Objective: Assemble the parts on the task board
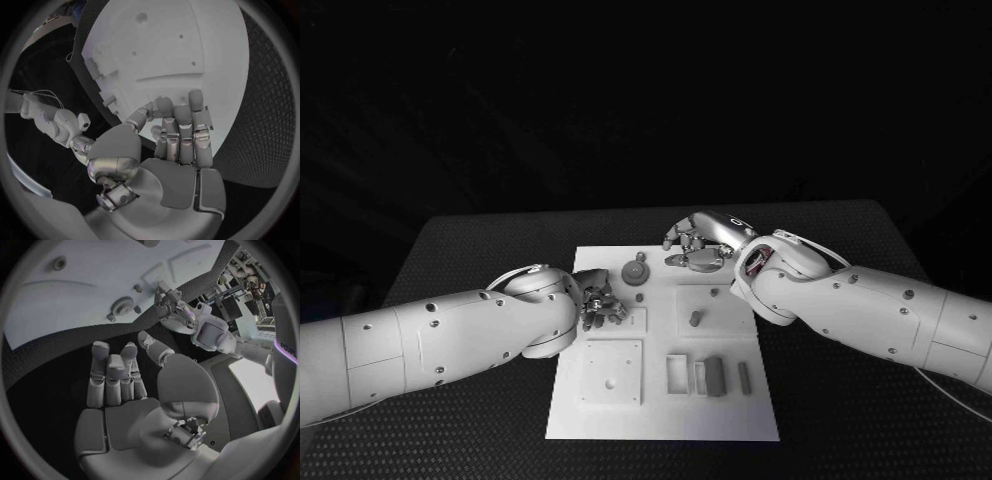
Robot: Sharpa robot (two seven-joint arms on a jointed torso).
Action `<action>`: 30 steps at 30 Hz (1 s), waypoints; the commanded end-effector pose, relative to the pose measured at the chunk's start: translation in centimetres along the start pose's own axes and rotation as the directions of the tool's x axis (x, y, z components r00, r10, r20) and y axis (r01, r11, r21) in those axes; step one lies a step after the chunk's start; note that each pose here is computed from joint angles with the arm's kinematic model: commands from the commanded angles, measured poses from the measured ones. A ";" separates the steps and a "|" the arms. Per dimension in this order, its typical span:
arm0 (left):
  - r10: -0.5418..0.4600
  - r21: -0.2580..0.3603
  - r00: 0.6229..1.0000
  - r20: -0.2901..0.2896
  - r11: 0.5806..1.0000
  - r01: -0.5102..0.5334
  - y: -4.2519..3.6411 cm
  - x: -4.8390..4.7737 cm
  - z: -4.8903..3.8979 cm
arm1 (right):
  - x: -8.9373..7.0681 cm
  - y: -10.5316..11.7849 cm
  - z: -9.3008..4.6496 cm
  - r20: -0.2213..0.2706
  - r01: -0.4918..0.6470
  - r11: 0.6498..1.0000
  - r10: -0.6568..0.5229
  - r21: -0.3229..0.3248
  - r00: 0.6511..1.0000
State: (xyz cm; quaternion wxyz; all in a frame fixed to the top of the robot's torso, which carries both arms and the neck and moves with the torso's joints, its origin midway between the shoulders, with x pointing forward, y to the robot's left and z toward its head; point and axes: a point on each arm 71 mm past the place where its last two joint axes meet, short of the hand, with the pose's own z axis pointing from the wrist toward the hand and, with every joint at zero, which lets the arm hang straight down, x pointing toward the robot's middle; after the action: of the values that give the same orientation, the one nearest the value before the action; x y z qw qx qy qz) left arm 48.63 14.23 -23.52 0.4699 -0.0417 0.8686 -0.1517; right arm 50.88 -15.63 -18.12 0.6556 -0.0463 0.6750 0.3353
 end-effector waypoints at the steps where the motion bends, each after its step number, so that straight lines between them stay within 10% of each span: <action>1: 0.016 0.000 1.000 -0.013 1.000 -0.016 -0.09 0.26 0.06 | 0.1 0.0 0.0 -0.010 -0.001 1.000 0.001 -0.004 1.000; 30: 0.029 -0.005 0.999 -0.023 1.000 -0.029 -0.04 0.42 0.09 | 0.1 0.0 -0.1 -0.014 -0.007 1.000 0.007 -0.004 1.000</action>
State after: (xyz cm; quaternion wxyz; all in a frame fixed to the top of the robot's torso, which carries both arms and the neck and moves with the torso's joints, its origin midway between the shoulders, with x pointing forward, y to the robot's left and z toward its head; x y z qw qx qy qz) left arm 48.61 14.08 -23.67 0.4669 -0.0356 0.8712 -0.1472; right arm 50.89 -15.75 -18.16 0.6534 -0.0434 0.6769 0.3361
